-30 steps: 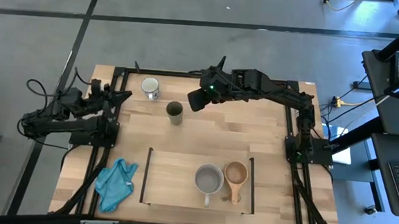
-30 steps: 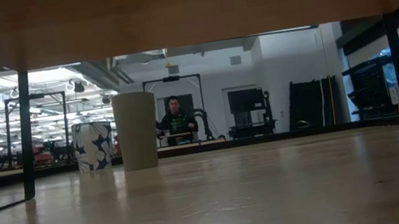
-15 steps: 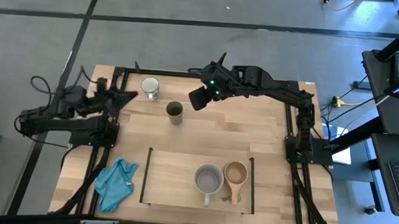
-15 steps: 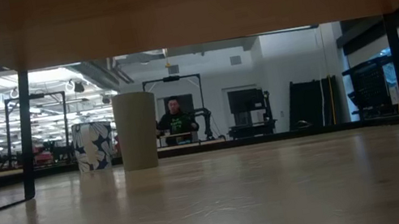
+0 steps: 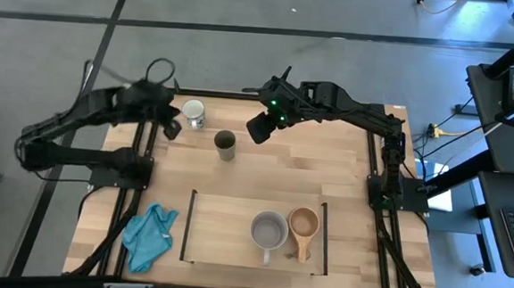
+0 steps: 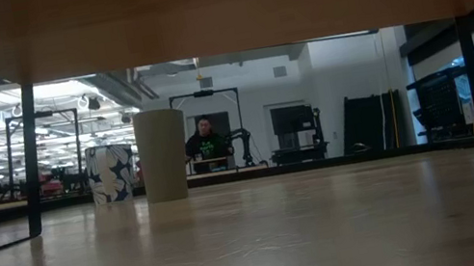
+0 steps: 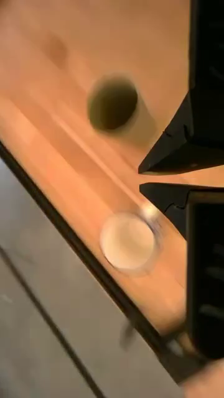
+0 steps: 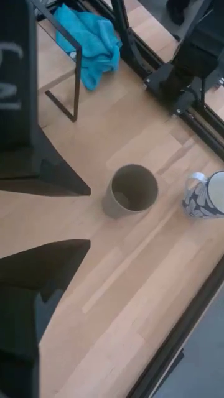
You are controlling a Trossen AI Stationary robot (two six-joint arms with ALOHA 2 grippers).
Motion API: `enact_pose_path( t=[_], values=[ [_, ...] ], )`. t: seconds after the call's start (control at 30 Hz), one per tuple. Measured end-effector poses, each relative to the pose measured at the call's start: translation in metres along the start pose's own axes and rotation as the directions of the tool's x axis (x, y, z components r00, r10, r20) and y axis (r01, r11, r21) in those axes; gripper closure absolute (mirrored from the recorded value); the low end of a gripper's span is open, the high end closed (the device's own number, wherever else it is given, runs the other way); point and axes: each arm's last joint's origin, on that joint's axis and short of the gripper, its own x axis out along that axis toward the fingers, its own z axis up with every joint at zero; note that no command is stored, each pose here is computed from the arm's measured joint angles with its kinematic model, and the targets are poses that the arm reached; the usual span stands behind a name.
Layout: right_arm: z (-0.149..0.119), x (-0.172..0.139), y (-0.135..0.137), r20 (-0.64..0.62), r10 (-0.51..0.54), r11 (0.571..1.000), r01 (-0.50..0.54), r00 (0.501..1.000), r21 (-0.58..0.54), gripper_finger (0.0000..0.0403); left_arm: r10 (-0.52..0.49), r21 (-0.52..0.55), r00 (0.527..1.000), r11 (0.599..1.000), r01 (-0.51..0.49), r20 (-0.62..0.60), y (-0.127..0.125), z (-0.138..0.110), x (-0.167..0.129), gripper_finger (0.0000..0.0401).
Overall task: Stack small to large cups/mugs on shelf
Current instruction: Put the white mug on the shelf
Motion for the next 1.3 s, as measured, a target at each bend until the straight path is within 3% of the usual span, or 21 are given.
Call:
enact_pose_path(
  t=[0.2, 0.33, 0.57, 0.7, 0.87, 1.03, 1.17, 1.3],
  values=[
    [0.001, 0.000, -0.002, 0.002, -0.004, 1.000, 0.004, 1.000, -0.018, 0.0279, -0.040, -0.154, 0.981, 0.988, 0.011, -0.192, 0.028, 0.018, 0.043, 0.0374],
    [0.001, 0.000, -0.002, 0.002, -0.005, 1.000, 0.005, 1.000, -0.018, 0.0279, -0.009, -0.263, 0.960, 0.963, -0.067, -0.279, 0.054, 0.024, 0.073, 0.0374],
    [0.001, 0.000, -0.002, 0.001, -0.006, 1.000, 0.006, 1.000, -0.018, 0.0279, 0.040, -0.304, 0.909, 0.935, -0.180, -0.415, 0.095, 0.021, 0.107, 0.0373],
    [0.001, 0.000, -0.002, 0.001, -0.006, 1.000, 0.006, 1.000, -0.029, 0.0279, 0.026, -0.285, 0.903, 0.945, -0.162, -0.429, 0.099, 0.022, 0.120, 0.0364],
    [0.003, 0.001, -0.005, 0.004, -0.011, 0.999, 0.011, 1.000, -0.033, 0.0279, 0.021, -0.274, 0.917, 0.951, -0.141, -0.398, 0.094, 0.026, 0.125, 0.0321],
    [0.005, 0.001, -0.008, 0.006, -0.017, 0.999, 0.017, 1.000, -0.029, 0.0279, 0.086, -0.281, 0.911, 0.936, -0.213, -0.403, 0.098, 0.026, 0.125, 0.0279],
    [0.007, 0.001, -0.010, 0.008, -0.020, 0.999, 0.020, 1.000, -0.028, 0.0279, 0.066, -0.339, 0.902, 0.913, -0.227, -0.427, 0.103, 0.025, 0.132, 0.0271],
    [0.008, 0.002, -0.013, 0.010, -0.025, 0.999, 0.025, 1.000, -0.024, 0.0279, 0.037, -0.344, 0.889, 0.914, -0.214, -0.456, 0.102, 0.024, 0.143, 0.0272]
  ],
)
